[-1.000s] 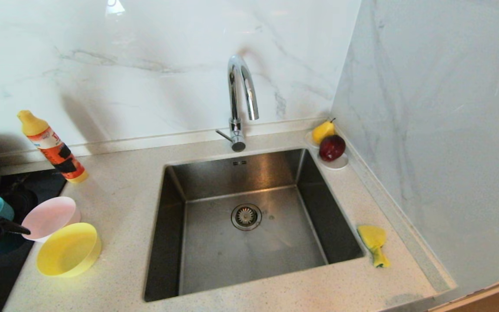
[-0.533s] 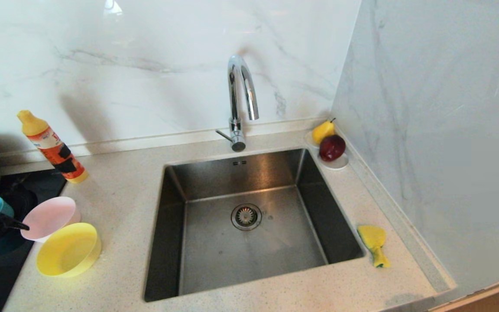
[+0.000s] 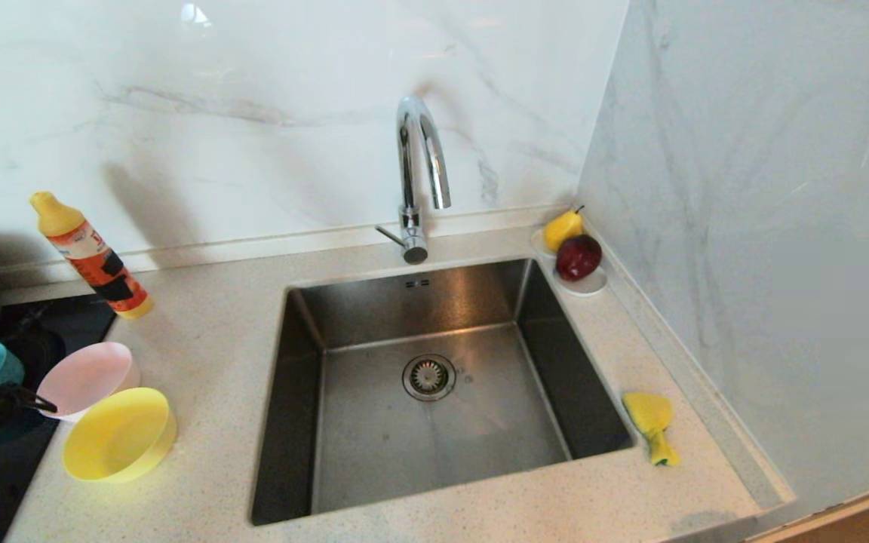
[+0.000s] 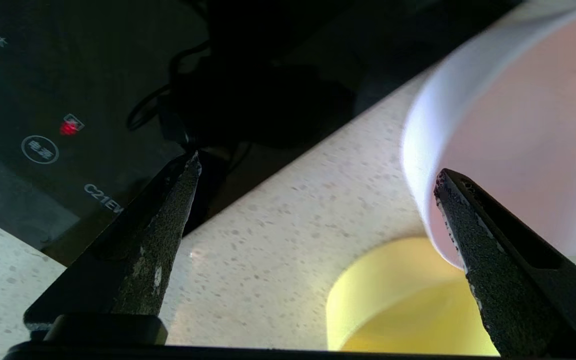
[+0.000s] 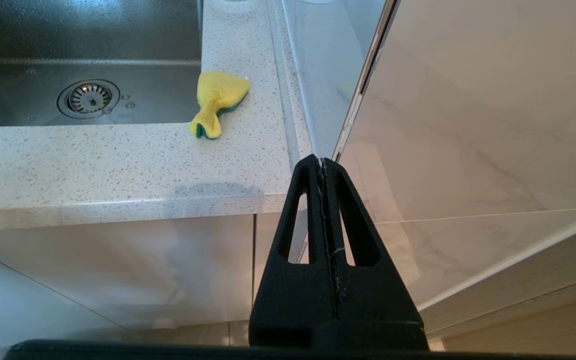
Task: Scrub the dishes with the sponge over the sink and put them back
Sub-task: Place the bowl on the bowl
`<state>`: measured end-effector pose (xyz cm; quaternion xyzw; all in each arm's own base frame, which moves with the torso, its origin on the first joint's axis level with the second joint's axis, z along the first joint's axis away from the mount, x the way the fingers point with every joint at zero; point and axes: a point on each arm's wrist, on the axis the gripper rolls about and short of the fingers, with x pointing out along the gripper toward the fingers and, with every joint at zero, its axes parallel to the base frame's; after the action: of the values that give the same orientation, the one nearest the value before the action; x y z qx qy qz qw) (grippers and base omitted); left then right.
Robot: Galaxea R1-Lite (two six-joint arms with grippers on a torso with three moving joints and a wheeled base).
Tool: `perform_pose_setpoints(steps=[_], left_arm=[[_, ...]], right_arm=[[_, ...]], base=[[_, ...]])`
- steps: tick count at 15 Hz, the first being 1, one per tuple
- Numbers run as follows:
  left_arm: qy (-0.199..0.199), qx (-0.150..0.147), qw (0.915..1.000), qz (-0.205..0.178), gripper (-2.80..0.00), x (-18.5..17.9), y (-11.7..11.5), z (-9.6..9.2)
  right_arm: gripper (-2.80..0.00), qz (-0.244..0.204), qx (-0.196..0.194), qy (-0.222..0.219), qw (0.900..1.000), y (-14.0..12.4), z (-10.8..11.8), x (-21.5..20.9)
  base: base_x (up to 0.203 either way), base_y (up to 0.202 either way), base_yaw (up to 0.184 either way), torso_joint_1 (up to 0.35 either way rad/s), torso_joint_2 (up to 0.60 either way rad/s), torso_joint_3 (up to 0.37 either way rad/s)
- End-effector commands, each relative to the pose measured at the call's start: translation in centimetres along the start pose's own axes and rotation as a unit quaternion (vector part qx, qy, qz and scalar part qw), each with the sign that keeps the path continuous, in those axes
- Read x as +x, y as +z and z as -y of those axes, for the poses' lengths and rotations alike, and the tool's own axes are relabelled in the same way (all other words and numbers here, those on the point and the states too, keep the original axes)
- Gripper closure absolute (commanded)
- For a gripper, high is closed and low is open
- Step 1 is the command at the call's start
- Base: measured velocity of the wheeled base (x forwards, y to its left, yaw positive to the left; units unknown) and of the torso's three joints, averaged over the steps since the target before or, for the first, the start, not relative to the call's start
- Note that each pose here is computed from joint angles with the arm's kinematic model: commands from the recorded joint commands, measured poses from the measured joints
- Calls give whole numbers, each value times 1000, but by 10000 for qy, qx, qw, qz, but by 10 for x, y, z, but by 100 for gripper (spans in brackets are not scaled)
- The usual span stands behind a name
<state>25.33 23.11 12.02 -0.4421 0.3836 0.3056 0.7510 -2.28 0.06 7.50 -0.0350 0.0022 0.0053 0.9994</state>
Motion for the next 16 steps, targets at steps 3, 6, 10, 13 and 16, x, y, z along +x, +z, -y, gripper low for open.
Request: perform_pose_setpoints(steps=[3, 6, 10, 13, 16], left_arm=[[16, -25, 10000, -52, -280, 3, 0, -1], [32, -38, 10000, -78, -280, 6, 1, -2], [21, -47, 10000, -40, 0, 7, 4, 0], [-20, -78, 10000, 55, 0, 4, 8, 3], [-48, -89, 9999, 107, 0, 3, 11, 5]], right_arm=[[0, -7, -3, 2, 10000, 0, 0, 0], [0, -7, -3, 2, 10000, 0, 0, 0], [0, -7, -3, 2, 10000, 0, 0, 0], [0, -7, -3, 2, 10000, 0, 0, 0], [0, -7, -3, 2, 10000, 0, 0, 0]], base=[[0, 0, 0, 0, 0, 0], [0, 0, 0, 0, 0, 0], [0, 0, 0, 0, 0, 0], [0, 0, 0, 0, 0, 0], [0, 0, 0, 0, 0, 0]])
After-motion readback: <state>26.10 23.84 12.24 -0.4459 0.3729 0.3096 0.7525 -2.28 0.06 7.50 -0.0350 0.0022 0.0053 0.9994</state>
